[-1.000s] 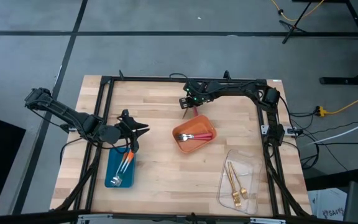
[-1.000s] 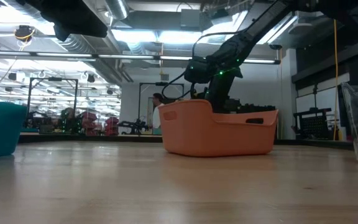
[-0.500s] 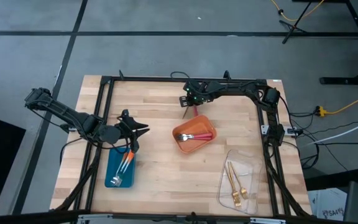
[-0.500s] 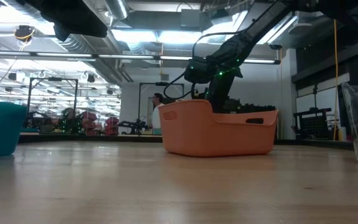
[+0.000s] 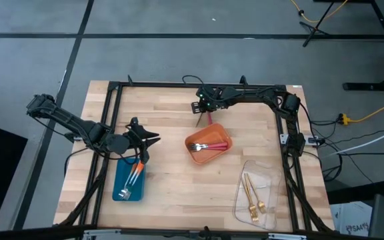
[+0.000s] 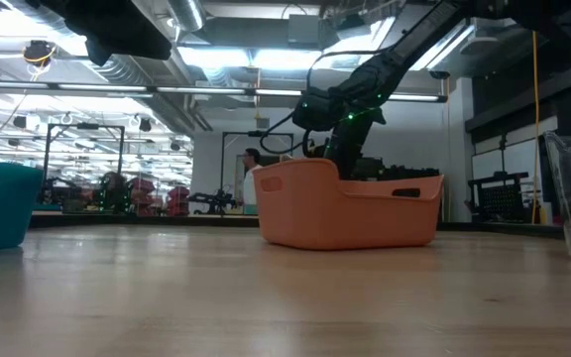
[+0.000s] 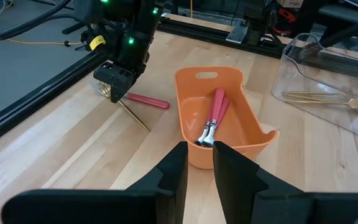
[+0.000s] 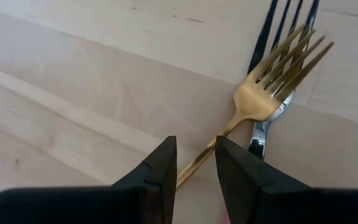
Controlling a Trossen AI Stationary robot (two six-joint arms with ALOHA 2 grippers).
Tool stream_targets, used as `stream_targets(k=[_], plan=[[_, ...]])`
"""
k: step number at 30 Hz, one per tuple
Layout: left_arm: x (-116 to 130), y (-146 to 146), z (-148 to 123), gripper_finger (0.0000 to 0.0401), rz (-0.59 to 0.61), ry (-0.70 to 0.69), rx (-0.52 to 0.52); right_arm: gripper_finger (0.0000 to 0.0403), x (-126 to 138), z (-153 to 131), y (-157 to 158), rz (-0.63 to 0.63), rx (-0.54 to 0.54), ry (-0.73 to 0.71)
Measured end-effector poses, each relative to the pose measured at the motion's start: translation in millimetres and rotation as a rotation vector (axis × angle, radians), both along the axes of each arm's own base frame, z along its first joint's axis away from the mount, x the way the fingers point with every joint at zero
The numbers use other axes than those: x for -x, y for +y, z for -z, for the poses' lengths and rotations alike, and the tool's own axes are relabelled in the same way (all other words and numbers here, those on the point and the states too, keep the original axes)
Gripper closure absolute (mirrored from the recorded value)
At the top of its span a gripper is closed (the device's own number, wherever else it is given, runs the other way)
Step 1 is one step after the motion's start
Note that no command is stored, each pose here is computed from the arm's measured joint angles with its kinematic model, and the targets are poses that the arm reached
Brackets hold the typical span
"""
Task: Sort silverware by color (type)
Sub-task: Put the gold fork into the transparent bin
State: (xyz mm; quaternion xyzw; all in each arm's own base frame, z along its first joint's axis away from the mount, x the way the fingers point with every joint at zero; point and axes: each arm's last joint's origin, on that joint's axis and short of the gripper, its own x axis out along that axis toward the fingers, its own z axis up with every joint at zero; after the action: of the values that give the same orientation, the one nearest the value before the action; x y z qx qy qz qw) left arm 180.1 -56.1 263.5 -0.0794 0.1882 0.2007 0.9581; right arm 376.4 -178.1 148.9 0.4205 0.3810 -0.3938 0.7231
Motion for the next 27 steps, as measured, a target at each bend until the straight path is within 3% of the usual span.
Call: stream_targets(k=[20, 27], plan=[[0, 0, 0, 0.0332, 0.0, 0.0, 0.0, 0.0304, 3, 2, 1, 0.01, -0.014, 0.029], [0, 0, 0, 0.0332, 0.0, 0.002, 0.0, 0.0304, -5, 21, 4, -0.001, -0.033, 0.04]])
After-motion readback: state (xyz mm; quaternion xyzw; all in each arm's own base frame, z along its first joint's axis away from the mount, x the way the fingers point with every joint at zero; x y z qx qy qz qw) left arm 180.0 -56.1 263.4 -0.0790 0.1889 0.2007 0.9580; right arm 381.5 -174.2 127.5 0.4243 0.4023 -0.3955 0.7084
